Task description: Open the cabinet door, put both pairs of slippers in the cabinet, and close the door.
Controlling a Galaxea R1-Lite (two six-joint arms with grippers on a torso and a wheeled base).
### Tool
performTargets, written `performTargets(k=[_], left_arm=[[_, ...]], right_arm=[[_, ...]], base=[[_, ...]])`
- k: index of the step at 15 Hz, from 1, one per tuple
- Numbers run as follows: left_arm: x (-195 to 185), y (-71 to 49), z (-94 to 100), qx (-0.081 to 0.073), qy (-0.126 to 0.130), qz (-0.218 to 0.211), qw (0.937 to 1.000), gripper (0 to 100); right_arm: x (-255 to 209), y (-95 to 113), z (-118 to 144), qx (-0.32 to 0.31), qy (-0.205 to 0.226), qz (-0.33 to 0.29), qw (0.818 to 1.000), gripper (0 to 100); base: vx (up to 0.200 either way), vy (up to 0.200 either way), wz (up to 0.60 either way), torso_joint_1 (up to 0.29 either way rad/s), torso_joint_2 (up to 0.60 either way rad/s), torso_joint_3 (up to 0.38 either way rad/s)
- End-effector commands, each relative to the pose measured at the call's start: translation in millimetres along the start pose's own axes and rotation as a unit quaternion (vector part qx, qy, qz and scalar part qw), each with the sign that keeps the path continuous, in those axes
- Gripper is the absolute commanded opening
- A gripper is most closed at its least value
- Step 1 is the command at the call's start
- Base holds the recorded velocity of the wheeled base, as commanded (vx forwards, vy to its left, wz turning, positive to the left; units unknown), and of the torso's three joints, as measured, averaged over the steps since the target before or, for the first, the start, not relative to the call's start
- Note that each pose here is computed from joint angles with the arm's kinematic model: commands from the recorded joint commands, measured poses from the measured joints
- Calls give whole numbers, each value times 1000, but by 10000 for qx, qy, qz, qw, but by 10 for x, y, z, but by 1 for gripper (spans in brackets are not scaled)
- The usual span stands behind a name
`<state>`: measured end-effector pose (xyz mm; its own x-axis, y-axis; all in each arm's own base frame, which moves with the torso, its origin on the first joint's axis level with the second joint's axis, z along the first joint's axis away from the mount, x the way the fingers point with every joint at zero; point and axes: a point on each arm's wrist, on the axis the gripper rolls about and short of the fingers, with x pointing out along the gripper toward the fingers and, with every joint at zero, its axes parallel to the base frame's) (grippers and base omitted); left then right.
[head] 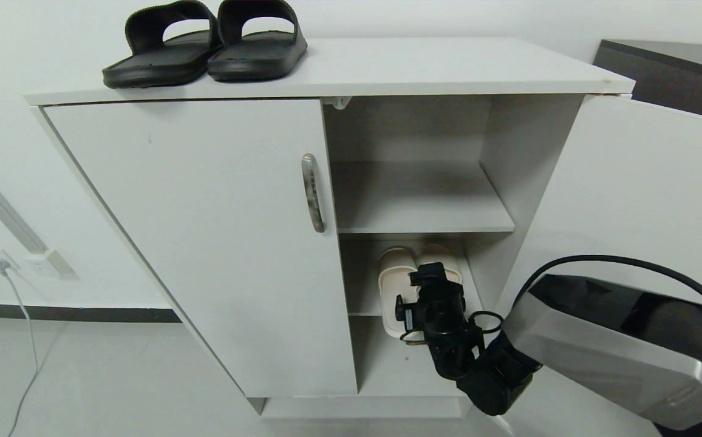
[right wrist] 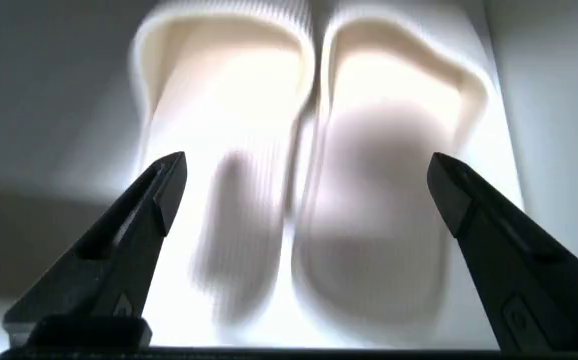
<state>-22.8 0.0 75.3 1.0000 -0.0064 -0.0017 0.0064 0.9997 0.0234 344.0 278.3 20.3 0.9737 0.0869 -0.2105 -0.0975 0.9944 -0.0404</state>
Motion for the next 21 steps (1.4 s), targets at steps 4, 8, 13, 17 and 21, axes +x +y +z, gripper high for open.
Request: performTargets(k=[4, 8, 13, 17, 21], left_arm=[[1, 0, 1, -10, 7, -7, 10000, 0], [1, 0, 1, -17, 7, -7, 10000, 0], [1, 0, 1, -25, 7, -7, 10000, 0], [1, 0, 1, -25, 7, -7, 10000, 0], [1, 0, 1, -25, 7, -7, 10000, 0]], right_arm=[[-675, -113, -88, -34, 71, 291, 9995, 100], [-711, -100, -109, -75, 99, 332, 9994, 100], [-748, -93, -109, -88, 72, 372, 9992, 100], [-758, -95, -114, -88, 60, 381, 9992, 100], [-758, -95, -114, -88, 60, 381, 9992, 100]], base=[[0, 0, 0, 0, 0, 0], [-100, 0, 0, 4, 0, 2], [-200, 0, 0, 0, 3, 4], [-100, 0, 0, 0, 2, 1], [0, 0, 0, 0, 0, 0]])
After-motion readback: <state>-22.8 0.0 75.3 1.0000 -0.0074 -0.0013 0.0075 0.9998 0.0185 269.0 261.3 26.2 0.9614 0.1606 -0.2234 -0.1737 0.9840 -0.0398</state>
